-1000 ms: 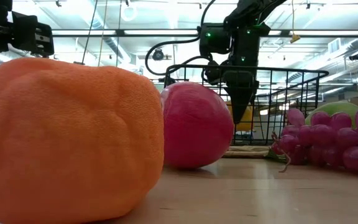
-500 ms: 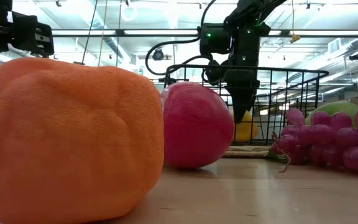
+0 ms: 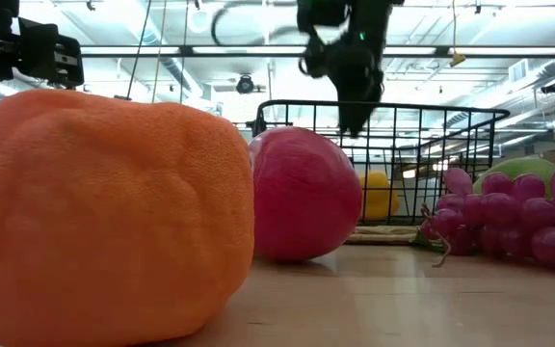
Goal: Build produce basket
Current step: Put the pear into the wire basket
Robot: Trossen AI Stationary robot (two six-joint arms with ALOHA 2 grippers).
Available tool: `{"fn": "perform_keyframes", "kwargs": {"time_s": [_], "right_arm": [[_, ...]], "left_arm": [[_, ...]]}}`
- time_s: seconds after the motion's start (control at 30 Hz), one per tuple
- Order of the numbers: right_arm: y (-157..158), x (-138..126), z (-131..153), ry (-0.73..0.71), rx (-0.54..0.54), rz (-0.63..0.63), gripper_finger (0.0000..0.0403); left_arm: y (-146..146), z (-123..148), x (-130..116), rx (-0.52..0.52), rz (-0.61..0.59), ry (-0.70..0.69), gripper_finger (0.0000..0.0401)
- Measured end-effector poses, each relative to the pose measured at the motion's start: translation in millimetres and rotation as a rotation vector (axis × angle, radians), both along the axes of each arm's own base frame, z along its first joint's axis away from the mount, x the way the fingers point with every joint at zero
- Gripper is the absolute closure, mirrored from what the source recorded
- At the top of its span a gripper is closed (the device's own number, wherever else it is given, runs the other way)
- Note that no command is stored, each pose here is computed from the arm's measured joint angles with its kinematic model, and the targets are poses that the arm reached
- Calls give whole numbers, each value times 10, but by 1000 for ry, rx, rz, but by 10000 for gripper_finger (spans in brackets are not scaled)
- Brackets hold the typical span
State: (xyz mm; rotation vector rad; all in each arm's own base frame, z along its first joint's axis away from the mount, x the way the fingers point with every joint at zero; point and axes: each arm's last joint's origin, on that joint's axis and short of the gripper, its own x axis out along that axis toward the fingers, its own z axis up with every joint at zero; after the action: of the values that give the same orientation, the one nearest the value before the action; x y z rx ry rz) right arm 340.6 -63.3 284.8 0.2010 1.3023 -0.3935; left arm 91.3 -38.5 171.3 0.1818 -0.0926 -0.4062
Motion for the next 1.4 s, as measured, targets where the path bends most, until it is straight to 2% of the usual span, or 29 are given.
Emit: {"fn": "perform_keyframes", "kwargs": {"time_s": [0.17, 0.37, 0.5, 0.6, 0.73, 0.87, 1.07, 1.4], "right_arm": [[130, 84, 272, -94, -28, 87, 5], [465, 185, 388, -229, -58, 228, 6], [738, 211, 402, -257, -57, 315, 5], [911, 189, 394, -246, -35, 359, 5], [1115, 134, 423, -253, 67, 421, 6], [1274, 52, 422, -213, 128, 403, 6], [1464, -37, 384, -158, 136, 398, 7], [1775, -213, 33, -30, 175, 310, 7]], "left_arm": [[0, 0, 0, 0, 0, 0, 229], [0, 0, 0, 0, 0, 0, 229], [0, 0, 0, 0, 0, 0, 229], [0, -1, 0, 0, 0, 0, 229], [0, 0, 0, 0, 0, 0, 229], [0, -1, 0, 0, 0, 0, 229], [0, -1, 0, 0, 0, 0, 229], [0, 0, 0, 0, 0, 0, 229]]}}
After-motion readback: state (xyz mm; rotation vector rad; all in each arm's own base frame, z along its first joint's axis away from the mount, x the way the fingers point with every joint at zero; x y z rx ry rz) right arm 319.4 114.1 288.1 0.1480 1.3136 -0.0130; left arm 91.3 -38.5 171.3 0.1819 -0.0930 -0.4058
